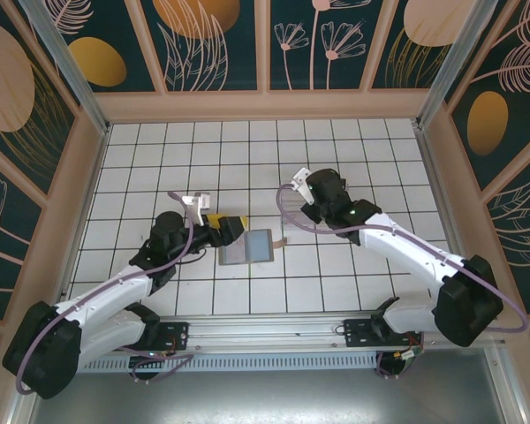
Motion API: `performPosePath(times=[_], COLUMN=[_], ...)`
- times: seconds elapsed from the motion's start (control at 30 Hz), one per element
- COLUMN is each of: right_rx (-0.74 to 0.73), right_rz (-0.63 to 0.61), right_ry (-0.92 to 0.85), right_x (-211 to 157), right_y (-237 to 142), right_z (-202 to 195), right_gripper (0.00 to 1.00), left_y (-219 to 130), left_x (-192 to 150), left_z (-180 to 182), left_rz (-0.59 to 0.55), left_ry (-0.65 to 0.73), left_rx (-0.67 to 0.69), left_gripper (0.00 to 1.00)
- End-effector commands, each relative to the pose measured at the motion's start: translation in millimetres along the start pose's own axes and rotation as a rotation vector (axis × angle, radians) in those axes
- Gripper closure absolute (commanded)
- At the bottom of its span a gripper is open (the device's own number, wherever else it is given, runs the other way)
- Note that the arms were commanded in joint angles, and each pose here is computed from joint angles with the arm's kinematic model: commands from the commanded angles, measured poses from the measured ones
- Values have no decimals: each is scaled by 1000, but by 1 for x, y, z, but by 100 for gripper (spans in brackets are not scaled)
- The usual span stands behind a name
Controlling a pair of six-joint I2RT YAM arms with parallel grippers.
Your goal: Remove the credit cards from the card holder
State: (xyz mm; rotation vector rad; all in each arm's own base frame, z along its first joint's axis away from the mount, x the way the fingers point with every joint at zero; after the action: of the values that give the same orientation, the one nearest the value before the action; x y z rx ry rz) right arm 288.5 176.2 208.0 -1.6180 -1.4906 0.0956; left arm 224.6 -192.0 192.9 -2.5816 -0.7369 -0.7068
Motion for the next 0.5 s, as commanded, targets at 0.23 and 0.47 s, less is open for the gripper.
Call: performPosePath(times=[0.23, 0.47], right_rx=[-65, -28], right_rz=[133, 138], right_ry=[-484, -615], right_x=[-24, -27], right_y=[7, 8], right_z=[-30, -38], right_gripper=[100, 100], left_y=[-15, -16], left_x=[1, -1], left_z=[-17, -16], left_rz=[-38, -34], left_ry=[34, 26], left_rx=[-94, -99], left_gripper=[1, 1])
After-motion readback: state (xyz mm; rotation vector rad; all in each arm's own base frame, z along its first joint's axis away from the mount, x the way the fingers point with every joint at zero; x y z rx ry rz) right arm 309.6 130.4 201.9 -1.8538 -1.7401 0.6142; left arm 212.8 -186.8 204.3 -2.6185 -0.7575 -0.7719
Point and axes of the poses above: each hand's point on the last joint's axis, 136 mm out from that joint toward the fingers, its own y axis out along the fingers, its own z axis along the line the jaws close on, x = y × z, the point moved 5 cm from there along -y, back along the fingers, and after that the axes turned 8 degrees about -y, right-handed, at the moved point
